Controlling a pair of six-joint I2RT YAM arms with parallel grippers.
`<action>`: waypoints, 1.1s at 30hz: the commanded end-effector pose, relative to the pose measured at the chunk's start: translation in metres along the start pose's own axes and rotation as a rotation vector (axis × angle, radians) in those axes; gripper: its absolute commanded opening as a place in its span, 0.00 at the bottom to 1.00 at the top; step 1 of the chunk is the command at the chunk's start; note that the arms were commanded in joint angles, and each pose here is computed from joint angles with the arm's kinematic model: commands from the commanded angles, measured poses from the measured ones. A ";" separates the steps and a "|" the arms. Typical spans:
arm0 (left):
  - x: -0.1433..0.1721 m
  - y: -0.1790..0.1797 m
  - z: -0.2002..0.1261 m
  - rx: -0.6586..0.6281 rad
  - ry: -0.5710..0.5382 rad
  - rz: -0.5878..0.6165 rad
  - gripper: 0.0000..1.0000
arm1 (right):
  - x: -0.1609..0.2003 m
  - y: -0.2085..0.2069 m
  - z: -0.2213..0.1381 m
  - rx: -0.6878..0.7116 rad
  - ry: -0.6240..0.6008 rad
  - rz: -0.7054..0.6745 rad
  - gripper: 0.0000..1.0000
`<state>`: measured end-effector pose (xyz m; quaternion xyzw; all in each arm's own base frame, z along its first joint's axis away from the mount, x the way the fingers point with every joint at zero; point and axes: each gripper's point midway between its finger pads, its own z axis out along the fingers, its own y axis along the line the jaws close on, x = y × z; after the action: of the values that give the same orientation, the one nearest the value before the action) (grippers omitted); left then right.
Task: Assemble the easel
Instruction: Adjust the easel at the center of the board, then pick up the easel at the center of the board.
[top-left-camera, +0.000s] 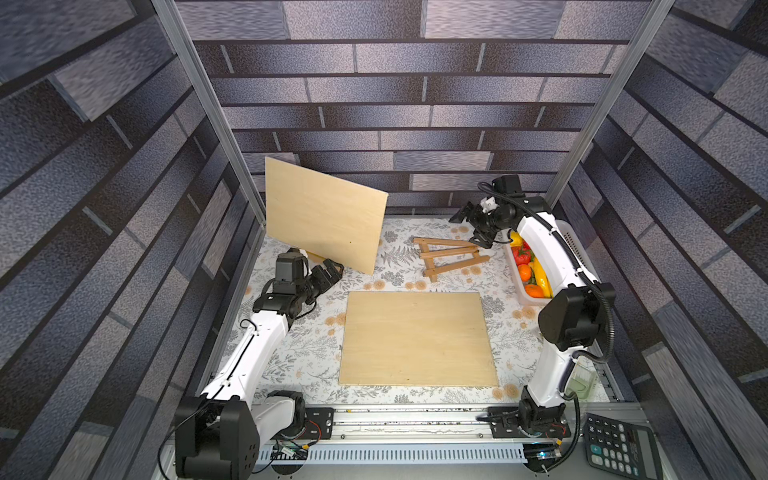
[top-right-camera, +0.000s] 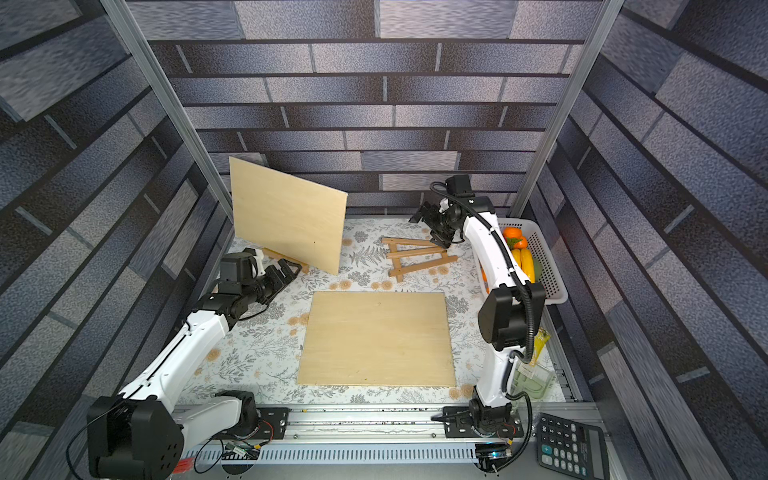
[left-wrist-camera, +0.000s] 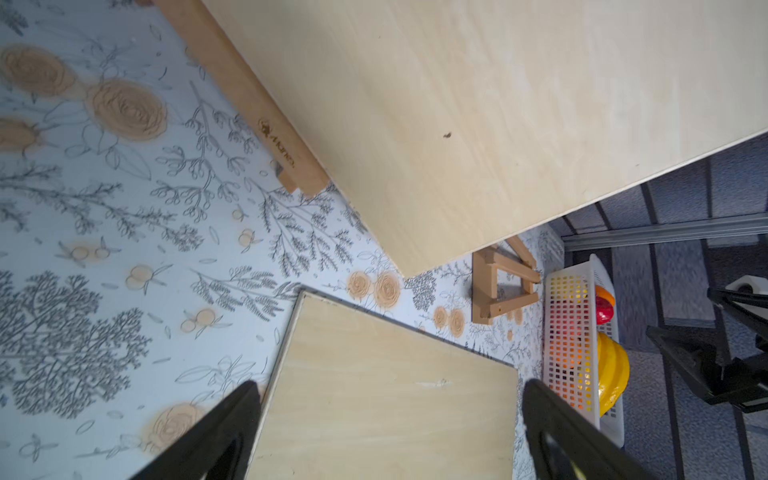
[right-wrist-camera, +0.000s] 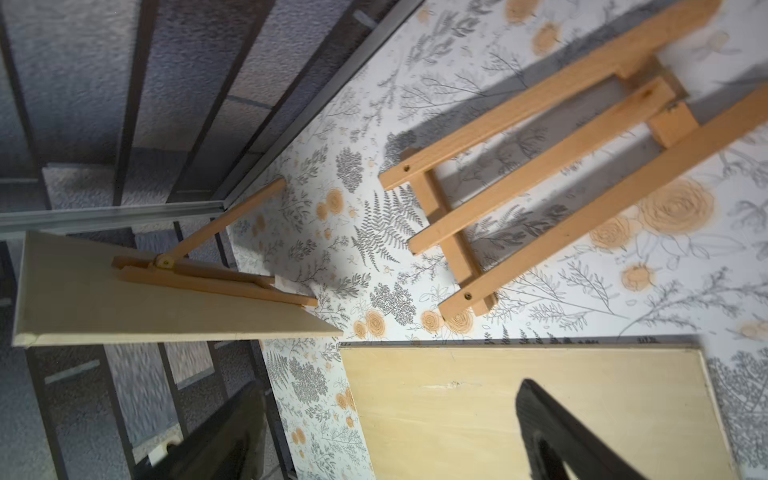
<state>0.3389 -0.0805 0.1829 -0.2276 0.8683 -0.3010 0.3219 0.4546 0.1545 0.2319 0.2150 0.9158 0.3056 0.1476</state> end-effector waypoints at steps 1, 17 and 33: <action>0.016 0.003 -0.001 -0.106 0.107 0.028 1.00 | 0.015 -0.018 0.022 0.035 0.079 0.132 0.84; 0.031 -0.019 0.003 -0.099 0.177 0.136 1.00 | -0.014 -0.055 0.124 0.141 0.151 0.251 0.68; 0.036 -0.005 -0.006 -0.127 0.195 0.122 1.00 | -0.029 -0.070 0.187 0.132 0.139 0.293 0.53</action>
<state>0.3193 -0.1084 0.1712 -0.1734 0.9218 -0.2523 0.2379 0.5247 0.1781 0.0512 0.3278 0.9034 0.2760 0.0161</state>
